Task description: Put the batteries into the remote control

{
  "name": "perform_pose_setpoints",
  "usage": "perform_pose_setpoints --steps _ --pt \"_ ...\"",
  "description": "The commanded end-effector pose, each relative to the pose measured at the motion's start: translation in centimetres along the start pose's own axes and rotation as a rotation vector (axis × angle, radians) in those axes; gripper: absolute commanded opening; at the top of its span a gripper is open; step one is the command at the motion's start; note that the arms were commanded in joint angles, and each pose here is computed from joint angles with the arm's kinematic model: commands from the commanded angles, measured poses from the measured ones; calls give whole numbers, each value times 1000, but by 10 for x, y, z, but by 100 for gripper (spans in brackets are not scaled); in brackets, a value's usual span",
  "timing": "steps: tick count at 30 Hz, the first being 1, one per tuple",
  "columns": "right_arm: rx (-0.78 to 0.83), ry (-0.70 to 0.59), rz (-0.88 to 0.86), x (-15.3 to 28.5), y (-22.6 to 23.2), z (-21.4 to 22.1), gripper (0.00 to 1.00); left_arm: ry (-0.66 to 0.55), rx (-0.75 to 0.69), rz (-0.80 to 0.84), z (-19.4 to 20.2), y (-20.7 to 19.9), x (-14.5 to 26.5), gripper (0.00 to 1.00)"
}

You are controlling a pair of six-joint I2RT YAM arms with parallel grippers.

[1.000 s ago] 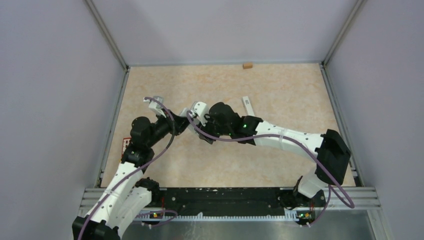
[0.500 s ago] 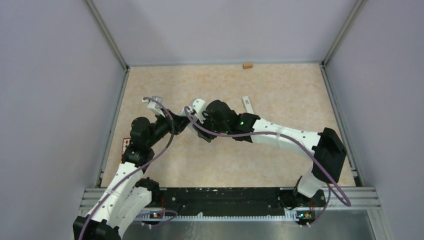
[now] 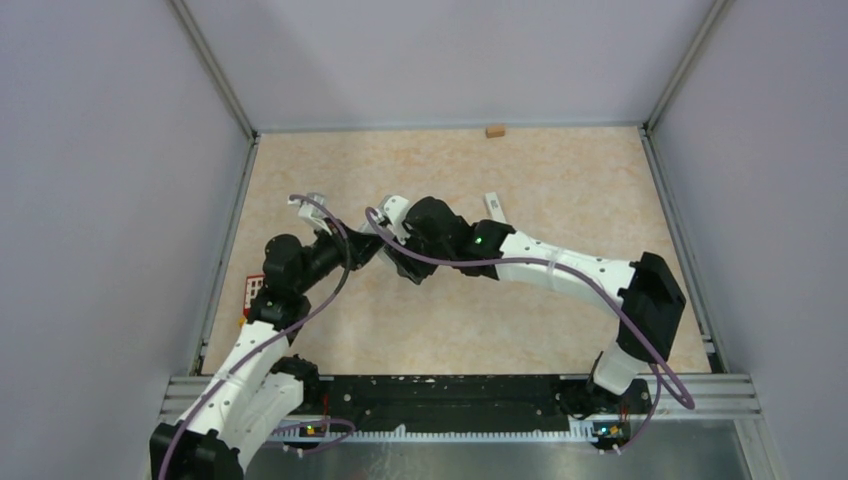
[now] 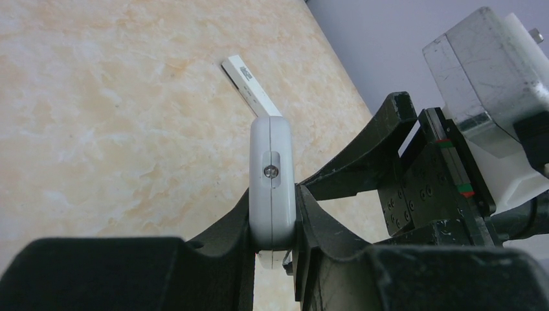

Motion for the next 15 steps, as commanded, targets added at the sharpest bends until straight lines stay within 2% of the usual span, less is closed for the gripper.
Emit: perform_pose_setpoints --steps 1,6,15 --pt "-52 -162 -5 -2 1 -51 47 65 97 257 4 -36 3 0" --pt "-61 -83 13 -6 -3 -44 49 168 166 308 7 -40 -3 0" --pt "-108 16 62 -9 -10 -25 53 195 268 257 -6 -34 -11 0"
Point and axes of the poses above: each gripper's point midway between its finger pads, its own x axis back along the fingers, its own y axis along the line the jaws close on, z = x × y, the point moved 5 cm from there along x, back along the fingers, and after that the axes turned 12 degrees about -x, right-handed, at the moved point
